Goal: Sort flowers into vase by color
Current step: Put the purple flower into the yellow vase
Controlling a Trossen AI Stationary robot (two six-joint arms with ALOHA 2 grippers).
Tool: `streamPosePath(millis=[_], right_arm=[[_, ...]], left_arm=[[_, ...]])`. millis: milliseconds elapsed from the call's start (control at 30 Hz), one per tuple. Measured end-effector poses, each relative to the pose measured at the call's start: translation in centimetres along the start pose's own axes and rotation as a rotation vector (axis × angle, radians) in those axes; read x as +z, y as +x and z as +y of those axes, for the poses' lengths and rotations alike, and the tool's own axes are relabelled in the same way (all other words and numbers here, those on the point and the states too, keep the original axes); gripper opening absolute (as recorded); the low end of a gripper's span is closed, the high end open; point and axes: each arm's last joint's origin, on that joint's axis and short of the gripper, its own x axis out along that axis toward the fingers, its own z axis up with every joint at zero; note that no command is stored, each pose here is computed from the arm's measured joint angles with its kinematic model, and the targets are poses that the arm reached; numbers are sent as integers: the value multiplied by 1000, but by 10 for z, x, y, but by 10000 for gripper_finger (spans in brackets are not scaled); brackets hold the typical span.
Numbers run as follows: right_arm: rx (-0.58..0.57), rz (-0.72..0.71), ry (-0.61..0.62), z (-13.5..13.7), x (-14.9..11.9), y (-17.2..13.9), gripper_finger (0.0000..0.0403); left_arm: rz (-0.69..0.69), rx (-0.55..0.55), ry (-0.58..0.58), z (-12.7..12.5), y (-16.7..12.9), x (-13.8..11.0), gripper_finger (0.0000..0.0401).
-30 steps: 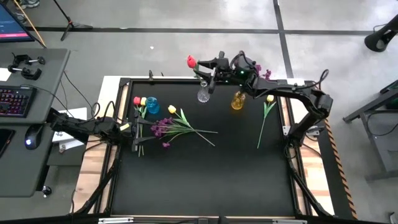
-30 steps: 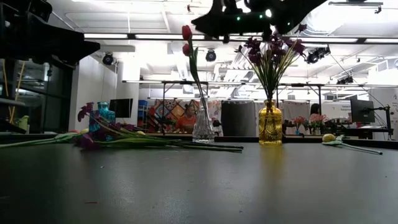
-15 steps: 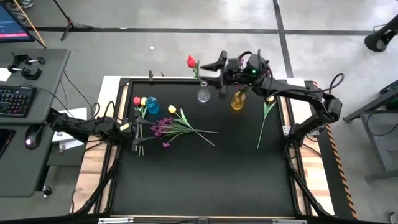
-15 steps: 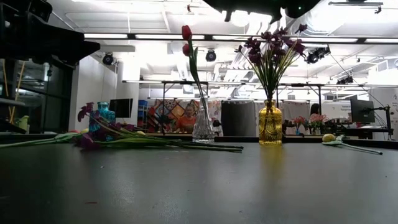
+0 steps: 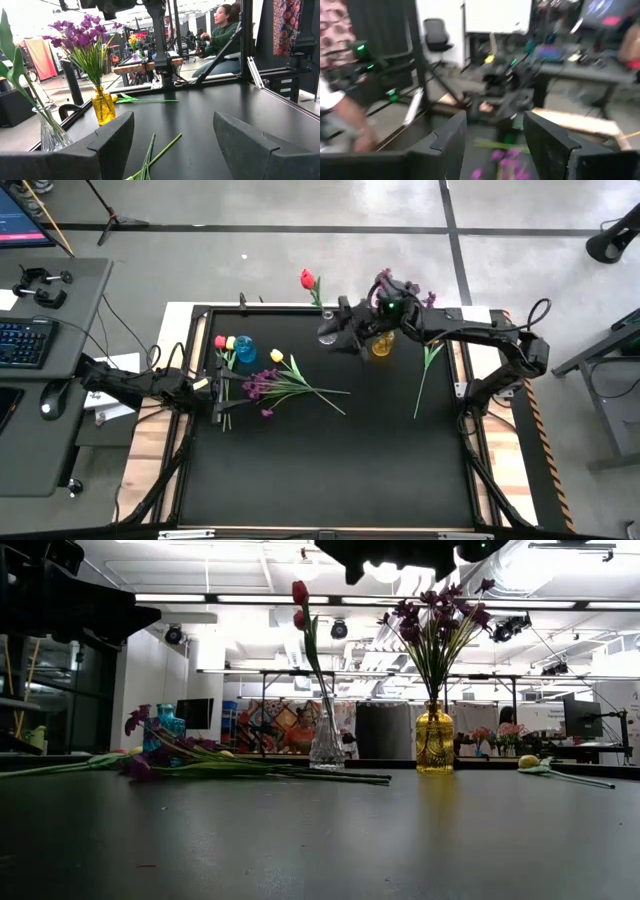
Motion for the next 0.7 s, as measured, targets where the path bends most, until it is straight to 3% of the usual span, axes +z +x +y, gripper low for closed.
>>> streamPosePath(millis=[333,467,600,700], right_arm=[[175,212,184,42,-26,31,185],[259,244,175,67,-41,61,185],[229,301,130,89,-65,92,185],[126,357,100,97,-86,111,185]], left_arm=[[0,0,0,0,0,0,262],[0,0,0,0,0,0,262],[0,0,0,0,0,0,262],[0,0,0,0,0,0,262]])
